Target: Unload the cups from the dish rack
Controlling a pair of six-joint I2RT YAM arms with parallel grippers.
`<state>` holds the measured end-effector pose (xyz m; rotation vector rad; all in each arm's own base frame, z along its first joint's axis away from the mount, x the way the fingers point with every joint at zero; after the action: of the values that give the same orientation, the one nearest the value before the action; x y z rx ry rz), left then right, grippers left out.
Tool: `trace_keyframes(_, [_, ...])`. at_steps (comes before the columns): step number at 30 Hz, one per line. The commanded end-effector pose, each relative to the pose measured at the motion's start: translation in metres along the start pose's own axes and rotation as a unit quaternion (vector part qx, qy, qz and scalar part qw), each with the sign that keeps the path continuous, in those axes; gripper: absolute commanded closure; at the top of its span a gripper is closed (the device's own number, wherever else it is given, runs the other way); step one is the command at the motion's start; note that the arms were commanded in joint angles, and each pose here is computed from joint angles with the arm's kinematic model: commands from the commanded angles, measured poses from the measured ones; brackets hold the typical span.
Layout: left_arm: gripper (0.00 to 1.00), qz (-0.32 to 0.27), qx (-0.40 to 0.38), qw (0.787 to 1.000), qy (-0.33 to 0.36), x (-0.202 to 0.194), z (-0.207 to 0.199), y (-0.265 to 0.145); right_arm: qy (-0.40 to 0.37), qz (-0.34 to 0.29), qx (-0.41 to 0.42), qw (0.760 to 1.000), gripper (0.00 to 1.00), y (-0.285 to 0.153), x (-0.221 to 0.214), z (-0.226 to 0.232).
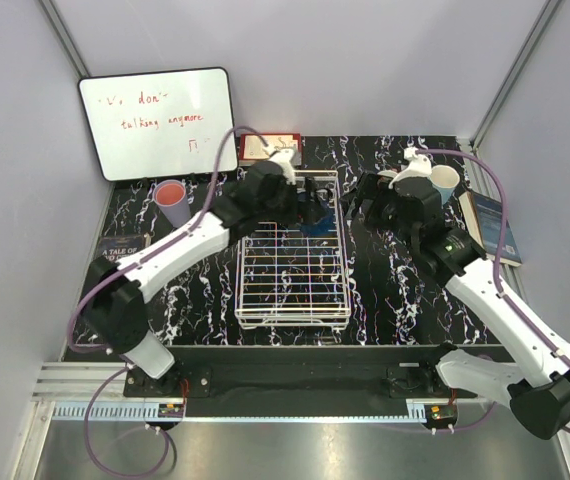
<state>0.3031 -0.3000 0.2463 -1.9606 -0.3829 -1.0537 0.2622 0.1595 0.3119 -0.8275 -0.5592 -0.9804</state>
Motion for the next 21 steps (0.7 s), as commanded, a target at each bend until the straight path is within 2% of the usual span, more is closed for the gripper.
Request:
trace_keyframes(1, [1.00,-0.160,-0.160,0.970,-0.083,0.049,-0.017,-0.035,0.014,-0.029,0.020,0.999,0.00,-0.011,0.007,0.005])
trace_keyframes(3, [1.00,-0.164,-0.186,0.964,-0.098,0.040,-0.016,-0.041,0.018,-0.026,0.037,0.999,0.00,-0.014,0.007,0.008])
trace_keyframes(4, [1.00,-0.186,-0.203,0.956,-0.097,0.046,-0.016,-0.044,0.018,-0.025,0.043,0.999,0.00,-0.015,0.007,0.010])
trace_keyframes(6, [1.00,-0.180,-0.235,0.948,-0.118,0.037,-0.017,-0.046,0.022,-0.023,0.055,0.998,0.00,-0.017,0.006,0.012])
trace_keyframes(7, [1.00,-0.202,-0.252,0.939,-0.116,0.043,-0.017,-0.049,0.023,-0.021,0.057,0.998,0.00,-0.017,0.004,0.011])
trace_keyframes(9, [1.00,-0.200,-0.277,0.930,-0.139,0.038,-0.016,-0.051,0.028,-0.022,0.074,0.997,0.01,-0.020,0.004,0.014])
trace_keyframes(10, [1.00,-0.228,-0.301,0.916,-0.134,0.044,-0.018,-0.057,0.029,-0.019,0.077,0.996,0.01,-0.020,0.001,0.013])
trace_keyframes(12, [1.00,-0.226,-0.340,0.899,-0.158,0.036,-0.019,-0.060,0.038,-0.021,0.091,0.995,0.02,-0.024,0.001,0.015])
trace_keyframes(13, [1.00,-0.252,-0.367,0.883,-0.151,0.040,-0.021,-0.064,0.040,-0.019,0.092,0.995,0.02,-0.023,-0.002,0.013])
trace_keyframes(14, [1.00,-0.254,-0.387,0.873,-0.152,0.038,-0.022,-0.066,0.045,-0.018,0.095,0.994,0.03,-0.024,-0.003,0.014])
trace_keyframes(15, [1.00,-0.247,-0.403,0.864,-0.177,0.033,-0.021,-0.066,0.049,-0.025,0.102,0.993,0.03,-0.028,0.000,0.015])
trace_keyframes(16, [1.00,-0.271,-0.426,0.846,-0.169,0.034,-0.021,-0.069,0.052,-0.024,0.105,0.993,0.03,-0.029,-0.003,0.014])
trace_keyframes(19, [1.00,-0.284,-0.458,0.821,-0.189,0.034,-0.018,-0.073,0.064,-0.027,0.126,0.990,0.04,-0.037,-0.004,0.015])
trace_keyframes(21, [1.00,-0.276,-0.470,0.815,-0.196,0.033,-0.018,-0.068,0.071,-0.025,0.145,0.987,0.05,-0.041,-0.005,0.018])
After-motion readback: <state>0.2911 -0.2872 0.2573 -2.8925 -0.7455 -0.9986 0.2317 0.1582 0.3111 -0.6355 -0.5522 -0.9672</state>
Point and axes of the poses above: each gripper's point midway between its finger pads, its own y axis out along the fingers, its own z axis along the line the jaws close on, x = y × z, the point moved 6 cm from there along -y, back along the fingers, and after that the axes turned 10 degrees about y, right-handed, at the moved point
